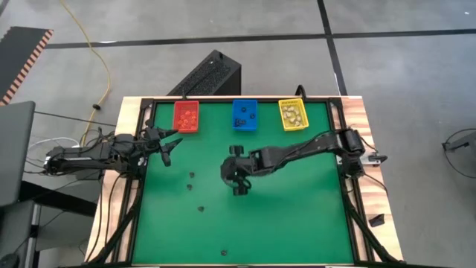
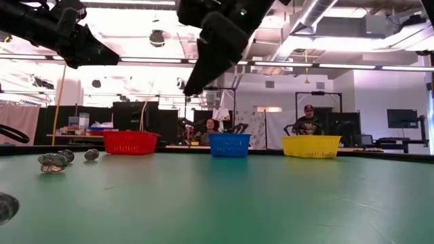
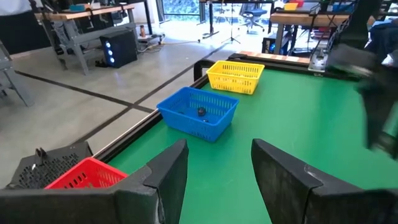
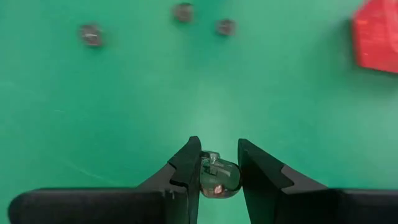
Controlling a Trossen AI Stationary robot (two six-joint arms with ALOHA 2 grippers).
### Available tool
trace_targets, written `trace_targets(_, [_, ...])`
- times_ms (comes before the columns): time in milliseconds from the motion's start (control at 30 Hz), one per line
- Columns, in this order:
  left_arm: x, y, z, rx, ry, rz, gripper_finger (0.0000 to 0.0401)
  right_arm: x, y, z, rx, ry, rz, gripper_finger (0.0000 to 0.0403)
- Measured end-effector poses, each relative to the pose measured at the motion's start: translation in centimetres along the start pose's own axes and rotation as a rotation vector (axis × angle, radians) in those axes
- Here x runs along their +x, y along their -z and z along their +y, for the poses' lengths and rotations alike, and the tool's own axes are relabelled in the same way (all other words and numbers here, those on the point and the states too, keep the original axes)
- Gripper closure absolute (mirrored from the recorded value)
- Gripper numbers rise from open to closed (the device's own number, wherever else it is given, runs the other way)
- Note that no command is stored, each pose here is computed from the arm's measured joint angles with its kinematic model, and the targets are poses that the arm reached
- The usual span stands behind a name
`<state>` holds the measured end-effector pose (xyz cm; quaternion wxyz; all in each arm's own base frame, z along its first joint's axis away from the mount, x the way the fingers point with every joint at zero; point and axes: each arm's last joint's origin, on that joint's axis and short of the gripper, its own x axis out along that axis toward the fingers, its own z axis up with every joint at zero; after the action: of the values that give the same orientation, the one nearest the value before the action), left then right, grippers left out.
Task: Sort Halloween decoration
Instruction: Put the black skull toy into the blue bin
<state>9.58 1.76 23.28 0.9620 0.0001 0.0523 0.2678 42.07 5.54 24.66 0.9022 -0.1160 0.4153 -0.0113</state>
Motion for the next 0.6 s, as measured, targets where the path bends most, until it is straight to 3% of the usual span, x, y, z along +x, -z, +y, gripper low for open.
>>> trace_targets(133, [0.0,0.0,0.0,0.0,0.0,-0.001,0.0232,-1.7,1.0,-2.5,0.027,0.032,0.015,0.0287])
trace_targets(267, [0.0,0.0,0.0,0.0,0.0,0.001,0.0232,-4.5,4.3,-4.2,0.121,0.064,0.004,0.0287])
trace_targets(433, [0.0,-0.1,0.0,-0.005,0.0,-0.01,0.0232,-7.7,8.6,-5.7,0.242,0.173,-0.151,0.0287])
trace_targets(600, [0.0,-0.2,0.0,0.0,0.0,-0.022,0.0232,-8.3,11.2,-8.0,0.33,0.299,-0.297,0.0287])
